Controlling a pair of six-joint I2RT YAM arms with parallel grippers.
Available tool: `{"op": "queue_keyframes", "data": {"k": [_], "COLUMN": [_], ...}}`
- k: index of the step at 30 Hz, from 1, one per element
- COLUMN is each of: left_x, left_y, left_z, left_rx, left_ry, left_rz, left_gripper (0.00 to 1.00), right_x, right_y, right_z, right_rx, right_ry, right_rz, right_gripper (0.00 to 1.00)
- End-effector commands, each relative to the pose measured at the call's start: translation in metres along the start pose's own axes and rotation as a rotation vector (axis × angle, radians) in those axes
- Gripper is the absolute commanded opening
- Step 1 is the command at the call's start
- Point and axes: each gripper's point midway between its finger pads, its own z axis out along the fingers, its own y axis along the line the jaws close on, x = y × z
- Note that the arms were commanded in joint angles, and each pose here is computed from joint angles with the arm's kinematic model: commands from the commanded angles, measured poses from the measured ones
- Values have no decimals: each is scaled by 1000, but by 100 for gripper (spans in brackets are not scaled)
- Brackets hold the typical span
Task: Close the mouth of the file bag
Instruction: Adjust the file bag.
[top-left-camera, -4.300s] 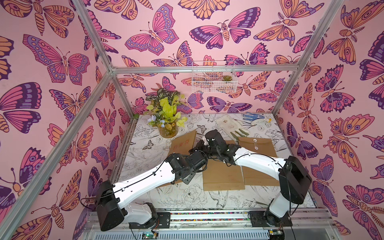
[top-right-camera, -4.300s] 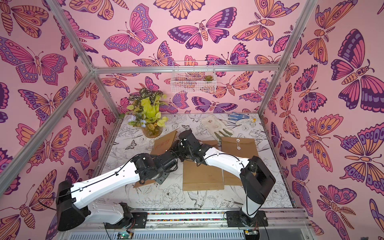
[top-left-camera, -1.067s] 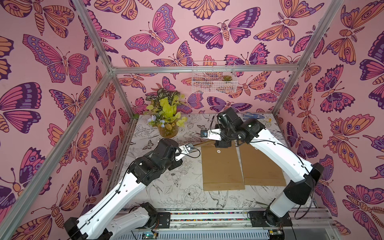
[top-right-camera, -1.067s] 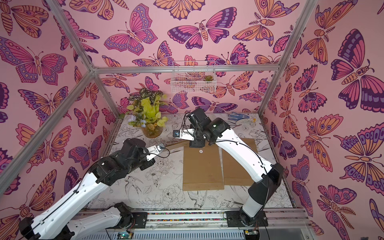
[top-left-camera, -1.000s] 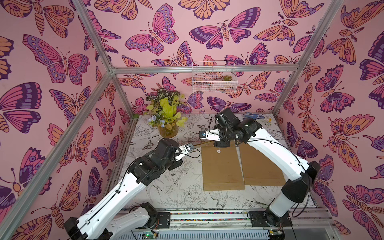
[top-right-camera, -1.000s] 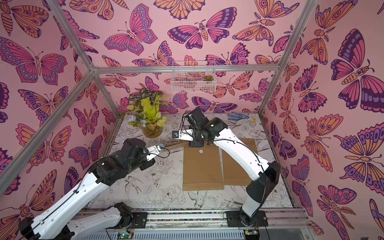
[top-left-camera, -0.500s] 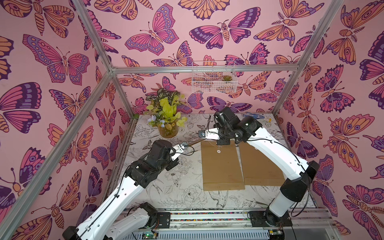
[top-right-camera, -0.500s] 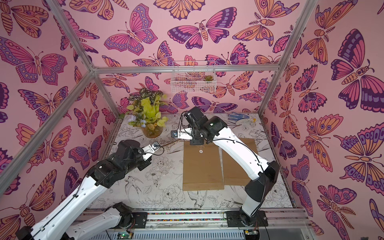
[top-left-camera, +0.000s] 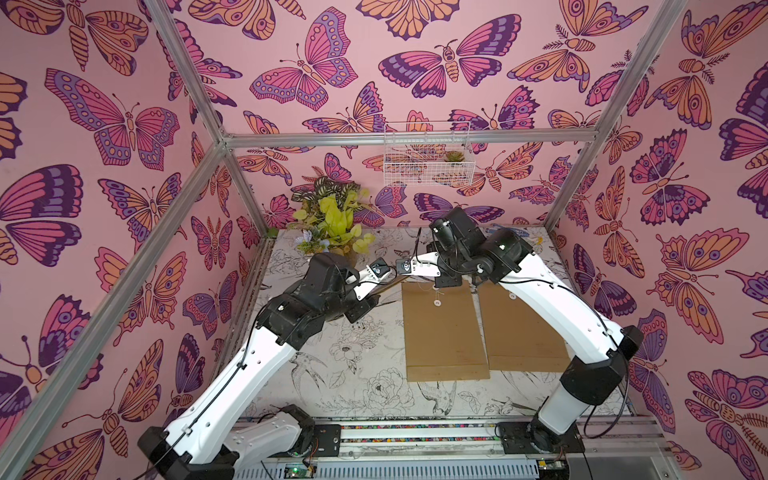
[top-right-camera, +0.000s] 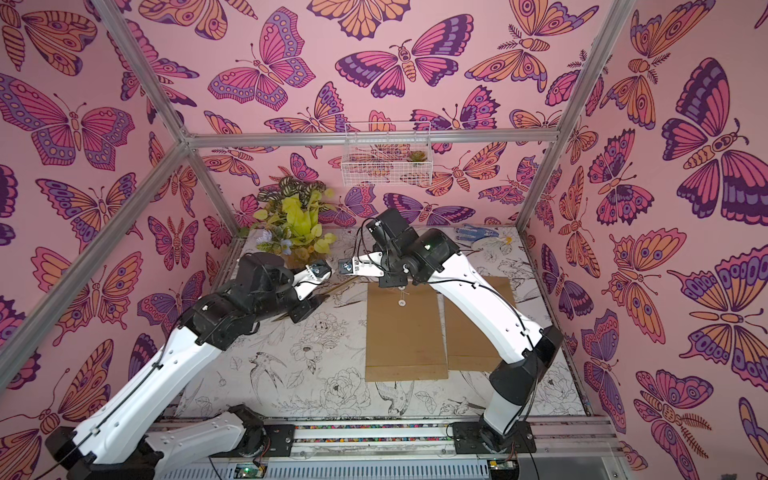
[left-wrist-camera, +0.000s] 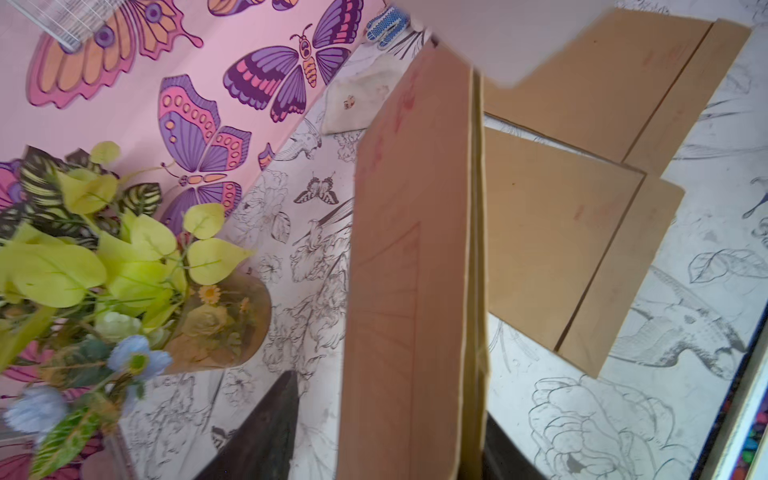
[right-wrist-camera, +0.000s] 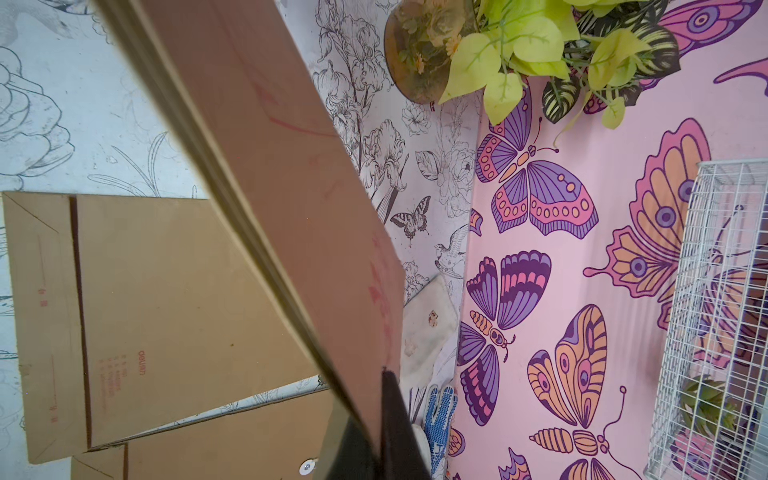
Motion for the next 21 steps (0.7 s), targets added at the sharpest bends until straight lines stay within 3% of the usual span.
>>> {"op": "queue_keyframes", "data": {"k": [1,7,10,11,15,21], "left_x": [-3,-8,-11,-12,-9,-10], "left_y": [1,5,12,13,27,50], "left_z": [4,8,5,4,1,-10], "left_rx": [-6,-18,-51,-56,-90,-79], "left_ry": [-49,-67,-78,-84,-81,-103], "left_rz": [-11,-24,-34,-38,-118,-349], "left_gripper": [47,13,3,0,0,0], "right_x": [-13,-20,-25,-28,-40,-18], "right_y": [3,1,-2,-4,-25,-64], "right_z": [-16,-22,-30,-35,-71,-100], "right_rx": [-25,-40,-45,-45,-5,30], "right_ry": [-92,-164,-233,-266,-473,-653], "right_rz": [13,55,117,143,321,698], "right_gripper": [0,1,8,16,44,55]}}
